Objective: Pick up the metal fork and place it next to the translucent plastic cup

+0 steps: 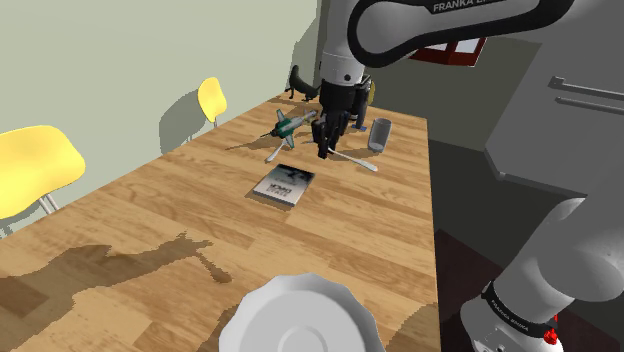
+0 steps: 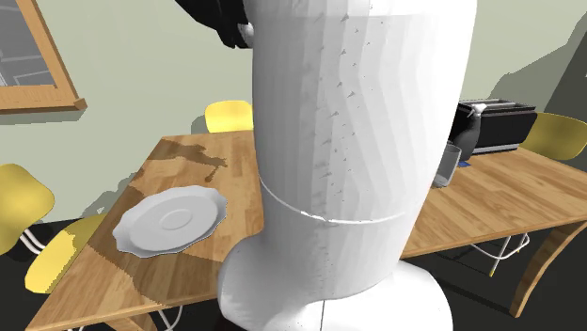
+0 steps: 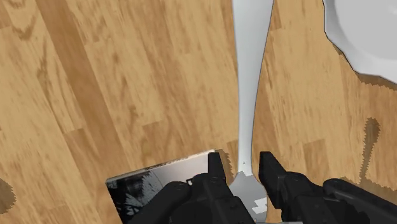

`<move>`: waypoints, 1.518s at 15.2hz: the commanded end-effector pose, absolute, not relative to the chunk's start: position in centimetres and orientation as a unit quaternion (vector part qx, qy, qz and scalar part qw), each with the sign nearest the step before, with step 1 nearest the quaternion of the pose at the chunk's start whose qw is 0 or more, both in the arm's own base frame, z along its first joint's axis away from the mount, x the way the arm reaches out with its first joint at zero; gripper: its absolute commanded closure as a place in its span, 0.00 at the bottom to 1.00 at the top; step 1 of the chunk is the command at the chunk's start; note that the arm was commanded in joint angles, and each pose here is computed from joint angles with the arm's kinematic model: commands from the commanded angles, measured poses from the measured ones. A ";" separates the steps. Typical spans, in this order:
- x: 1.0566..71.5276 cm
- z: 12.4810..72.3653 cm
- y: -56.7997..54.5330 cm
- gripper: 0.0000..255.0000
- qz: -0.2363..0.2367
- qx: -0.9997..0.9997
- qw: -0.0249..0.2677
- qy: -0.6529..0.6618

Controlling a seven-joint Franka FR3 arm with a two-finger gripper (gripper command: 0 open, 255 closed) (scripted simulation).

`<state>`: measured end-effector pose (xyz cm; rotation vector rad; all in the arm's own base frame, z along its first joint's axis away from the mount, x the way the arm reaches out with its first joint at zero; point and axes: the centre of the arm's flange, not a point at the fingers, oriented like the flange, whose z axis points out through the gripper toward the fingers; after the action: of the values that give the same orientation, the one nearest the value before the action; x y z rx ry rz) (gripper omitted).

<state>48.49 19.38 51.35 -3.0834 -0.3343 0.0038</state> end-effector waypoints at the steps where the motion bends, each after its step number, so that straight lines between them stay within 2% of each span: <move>1: 48.6 51.2 16.9 1.00 0.001 -0.994 0.020 -0.109; 23: 50.5 51.3 -12.1 1.00 0.001 -0.994 0.020 -0.109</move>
<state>50.42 -10.65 51.45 -3.0827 -0.3351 0.0030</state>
